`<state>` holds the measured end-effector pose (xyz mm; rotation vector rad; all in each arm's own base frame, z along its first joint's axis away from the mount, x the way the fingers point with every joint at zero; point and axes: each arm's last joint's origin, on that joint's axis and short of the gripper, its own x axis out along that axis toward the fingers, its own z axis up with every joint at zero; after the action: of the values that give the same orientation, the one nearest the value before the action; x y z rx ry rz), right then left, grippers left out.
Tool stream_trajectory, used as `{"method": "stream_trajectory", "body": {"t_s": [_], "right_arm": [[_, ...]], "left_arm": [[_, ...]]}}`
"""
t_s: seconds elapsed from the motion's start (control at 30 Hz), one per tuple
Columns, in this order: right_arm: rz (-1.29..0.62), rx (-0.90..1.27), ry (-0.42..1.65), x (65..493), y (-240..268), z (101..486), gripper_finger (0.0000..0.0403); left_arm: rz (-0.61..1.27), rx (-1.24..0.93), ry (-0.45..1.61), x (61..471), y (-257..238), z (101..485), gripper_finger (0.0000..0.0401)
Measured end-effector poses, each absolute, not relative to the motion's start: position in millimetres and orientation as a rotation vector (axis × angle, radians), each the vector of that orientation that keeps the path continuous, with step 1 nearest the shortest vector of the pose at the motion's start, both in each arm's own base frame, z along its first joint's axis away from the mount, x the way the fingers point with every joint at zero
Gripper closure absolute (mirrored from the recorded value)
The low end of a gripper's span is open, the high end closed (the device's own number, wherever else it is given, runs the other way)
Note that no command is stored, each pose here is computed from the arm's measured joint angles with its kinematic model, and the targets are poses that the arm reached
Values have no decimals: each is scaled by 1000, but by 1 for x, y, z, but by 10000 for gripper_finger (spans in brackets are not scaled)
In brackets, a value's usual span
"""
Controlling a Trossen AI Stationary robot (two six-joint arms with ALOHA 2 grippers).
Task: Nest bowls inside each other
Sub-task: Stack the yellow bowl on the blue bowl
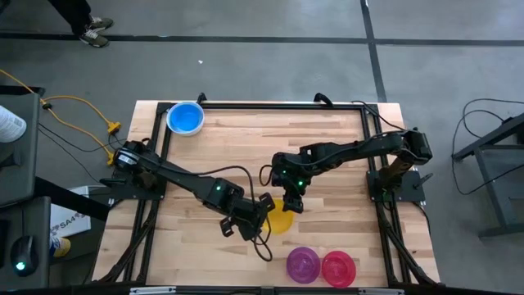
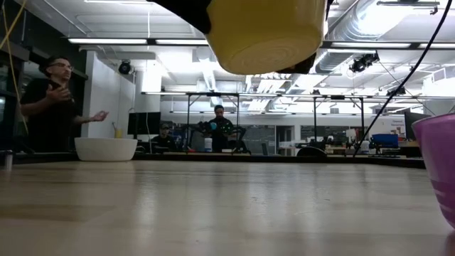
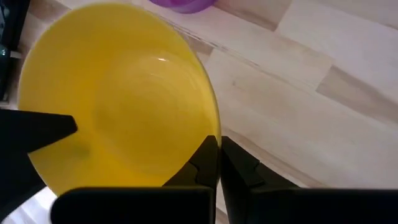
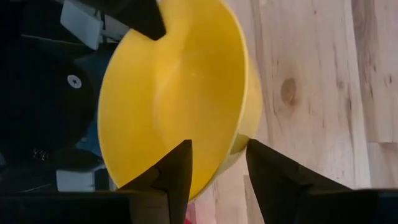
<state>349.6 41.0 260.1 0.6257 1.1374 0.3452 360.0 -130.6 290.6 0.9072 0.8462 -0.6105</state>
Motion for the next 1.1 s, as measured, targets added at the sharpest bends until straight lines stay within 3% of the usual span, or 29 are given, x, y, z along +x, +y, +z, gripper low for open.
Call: {"method": "stream_trajectory", "body": {"t_s": [0.63,1.1], "right_arm": [[322,647,976,314,39,319,261],[340,609,978,294,88,332,261]], "left_arm": [[-550,851,934,357,-127,287,401],[-182,576,1192,361,-55,281,401]]}}
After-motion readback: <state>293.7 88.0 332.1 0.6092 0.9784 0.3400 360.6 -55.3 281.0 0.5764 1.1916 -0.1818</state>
